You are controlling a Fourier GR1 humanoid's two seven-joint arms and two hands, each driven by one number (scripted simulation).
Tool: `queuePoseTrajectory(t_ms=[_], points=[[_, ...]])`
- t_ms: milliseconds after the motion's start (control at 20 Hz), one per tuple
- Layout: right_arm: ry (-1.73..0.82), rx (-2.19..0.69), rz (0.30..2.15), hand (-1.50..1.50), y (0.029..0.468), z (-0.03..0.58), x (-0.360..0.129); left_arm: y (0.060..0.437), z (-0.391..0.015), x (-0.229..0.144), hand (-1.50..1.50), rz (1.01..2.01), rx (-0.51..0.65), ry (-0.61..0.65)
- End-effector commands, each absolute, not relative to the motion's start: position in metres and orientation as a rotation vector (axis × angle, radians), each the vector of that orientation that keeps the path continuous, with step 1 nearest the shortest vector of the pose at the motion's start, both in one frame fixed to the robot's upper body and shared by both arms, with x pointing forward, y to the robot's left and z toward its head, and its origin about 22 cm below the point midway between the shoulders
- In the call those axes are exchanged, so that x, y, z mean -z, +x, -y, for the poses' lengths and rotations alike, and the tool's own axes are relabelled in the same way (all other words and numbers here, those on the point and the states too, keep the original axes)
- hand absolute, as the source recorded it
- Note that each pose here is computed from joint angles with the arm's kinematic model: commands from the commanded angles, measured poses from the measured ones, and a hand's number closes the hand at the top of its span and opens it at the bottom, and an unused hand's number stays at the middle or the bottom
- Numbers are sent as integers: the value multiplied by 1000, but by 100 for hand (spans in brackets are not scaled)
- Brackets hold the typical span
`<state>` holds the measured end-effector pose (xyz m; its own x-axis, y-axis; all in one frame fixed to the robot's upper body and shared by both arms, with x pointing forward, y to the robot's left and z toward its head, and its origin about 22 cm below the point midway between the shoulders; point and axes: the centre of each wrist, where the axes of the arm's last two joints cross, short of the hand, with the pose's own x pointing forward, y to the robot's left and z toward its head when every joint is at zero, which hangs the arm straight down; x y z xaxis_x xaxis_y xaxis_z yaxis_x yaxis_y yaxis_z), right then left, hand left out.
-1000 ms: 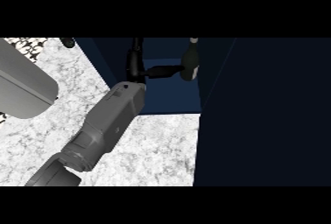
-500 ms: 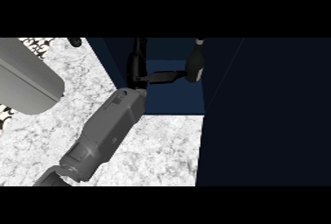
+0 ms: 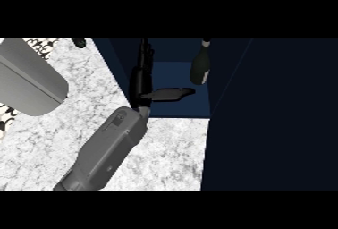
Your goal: Pick up the wine, place it into the cabinet and close the cabinet
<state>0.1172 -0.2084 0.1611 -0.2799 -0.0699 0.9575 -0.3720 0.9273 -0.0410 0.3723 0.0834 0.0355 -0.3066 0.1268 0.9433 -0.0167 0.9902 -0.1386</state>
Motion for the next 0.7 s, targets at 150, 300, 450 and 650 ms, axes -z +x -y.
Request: queuePoseTrajectory(t_ms=[150, 300, 450, 650], points=[[352, -299, 1917, -150, 86, 211, -194, 313, -81, -35, -150, 1862, -168, -189], [365, -271, 1923, -150, 84, 208, -197, 293, -95, -37, -150, 1866, -198, -197], [372, -320, 1910, -150, 82, 212, -197, 257, -87, -33, -150, 1882, -186, -206], [355, -299, 1905, -150, 83, 204, -203, 232, -89, -24, -150, 1890, -185, -221]])
